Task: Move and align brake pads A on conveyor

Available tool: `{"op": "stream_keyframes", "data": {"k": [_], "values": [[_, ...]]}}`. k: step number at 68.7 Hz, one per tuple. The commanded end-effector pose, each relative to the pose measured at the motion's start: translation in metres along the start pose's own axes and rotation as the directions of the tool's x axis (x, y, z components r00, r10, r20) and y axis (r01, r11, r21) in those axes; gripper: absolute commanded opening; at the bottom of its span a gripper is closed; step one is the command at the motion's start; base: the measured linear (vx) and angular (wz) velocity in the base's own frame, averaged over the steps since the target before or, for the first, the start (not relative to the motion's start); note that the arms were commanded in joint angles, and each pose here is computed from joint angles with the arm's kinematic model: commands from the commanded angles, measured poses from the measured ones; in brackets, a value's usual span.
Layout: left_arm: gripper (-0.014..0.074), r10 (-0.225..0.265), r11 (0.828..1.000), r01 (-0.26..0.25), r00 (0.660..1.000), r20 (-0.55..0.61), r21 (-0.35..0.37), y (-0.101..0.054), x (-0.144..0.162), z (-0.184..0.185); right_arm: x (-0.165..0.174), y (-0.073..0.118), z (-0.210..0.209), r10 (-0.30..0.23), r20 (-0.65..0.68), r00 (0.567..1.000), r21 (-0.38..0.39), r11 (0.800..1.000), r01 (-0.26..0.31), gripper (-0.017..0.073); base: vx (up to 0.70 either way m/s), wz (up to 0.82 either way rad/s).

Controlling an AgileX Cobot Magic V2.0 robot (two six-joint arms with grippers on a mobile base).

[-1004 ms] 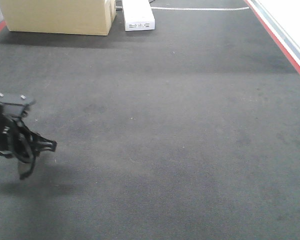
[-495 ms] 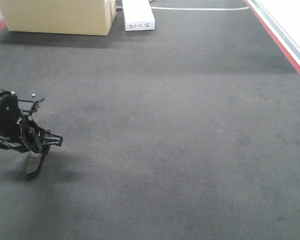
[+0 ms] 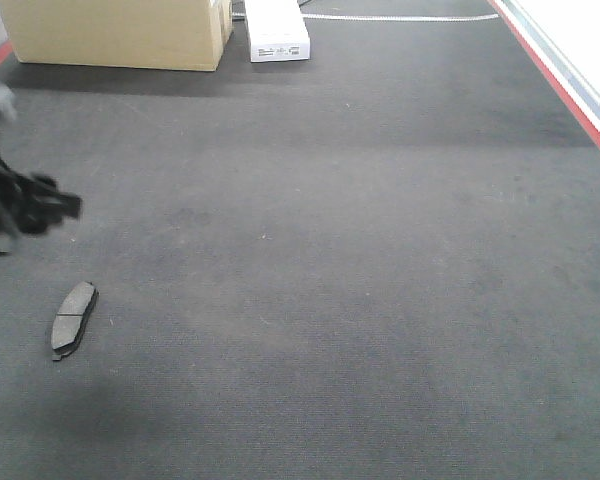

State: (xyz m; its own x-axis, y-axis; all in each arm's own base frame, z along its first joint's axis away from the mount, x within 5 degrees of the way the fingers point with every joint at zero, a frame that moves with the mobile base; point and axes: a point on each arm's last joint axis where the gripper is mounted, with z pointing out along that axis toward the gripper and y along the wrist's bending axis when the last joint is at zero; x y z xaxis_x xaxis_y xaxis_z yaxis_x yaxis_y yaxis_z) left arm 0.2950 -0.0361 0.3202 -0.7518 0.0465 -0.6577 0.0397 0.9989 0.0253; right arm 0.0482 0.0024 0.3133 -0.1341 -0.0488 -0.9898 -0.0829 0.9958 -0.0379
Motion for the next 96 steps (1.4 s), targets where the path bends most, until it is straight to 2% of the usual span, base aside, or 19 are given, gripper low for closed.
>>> {"op": "stream_keyframes", "data": {"k": [1, 9, 25, 39, 54, 65, 71, 96], "values": [[0.0461, 0.008, 0.999, -0.017, 0.980, 0.200, 0.042, -0.004, -0.011, -0.047, -0.017, -0.001, -0.002, -0.016, 0.116, 0.993, 0.008, 1.000, 0.015, -0.0008, 0.00, 0.00], [0.0460, 0.009, 0.998, -0.029, 0.946, 0.323, 0.058, -0.002, 0.001, -0.076, -0.017, -0.001, -0.002, -0.016, 0.116, 0.993, 0.008, 1.000, 0.015, -0.0008, 0.00, 0.00], [0.0460, 0.018, 0.997, -0.053, 0.862, 0.507, 0.056, 0.007, 0.048, -0.119, -0.017, -0.001, -0.002, -0.016, 0.116, 0.993, 0.008, 1.000, 0.015, -0.0008, 0.00, 0.00], [0.0460, 0.004, 0.996, -0.055, 0.794, 0.608, 0.066, 0.012, 0.095, -0.141, -0.017, -0.001, -0.002, -0.016, 0.116, 0.993, 0.008, 1.000, 0.015, -0.0008, 0.00, 0.00], [0.0460, -0.013, 0.995, -0.058, 0.716, 0.698, 0.079, 0.016, 0.147, -0.146, -0.017, -0.001, -0.002, -0.016, 0.116, 0.993, 0.008, 1.000, 0.015, -0.0008, 0.00, 0.00], [0.0460, -0.017, 0.995, -0.057, 0.696, 0.718, 0.078, 0.018, 0.171, -0.144, -0.017, -0.001, -0.002, -0.016, 0.116, 0.993, 0.008, 1.000, 0.015, -0.0008, 0.00, 0.00], [0.0460, -0.018, 0.995, -0.055, 0.701, 0.713, 0.079, 0.019, 0.177, -0.142, -0.017, -0.001, -0.002, -0.016, 0.116, 0.993, 0.008, 1.000, 0.015, -0.0008, 0.00, 0.00], [0.0460, -0.017, 0.996, -0.053, 0.707, 0.707, 0.077, 0.019, 0.178, -0.142, -0.017, -0.001, -0.002, -0.016, 0.116, 0.993, 0.008, 1.000, 0.015, -0.0008, 0.00, 0.00]]}}
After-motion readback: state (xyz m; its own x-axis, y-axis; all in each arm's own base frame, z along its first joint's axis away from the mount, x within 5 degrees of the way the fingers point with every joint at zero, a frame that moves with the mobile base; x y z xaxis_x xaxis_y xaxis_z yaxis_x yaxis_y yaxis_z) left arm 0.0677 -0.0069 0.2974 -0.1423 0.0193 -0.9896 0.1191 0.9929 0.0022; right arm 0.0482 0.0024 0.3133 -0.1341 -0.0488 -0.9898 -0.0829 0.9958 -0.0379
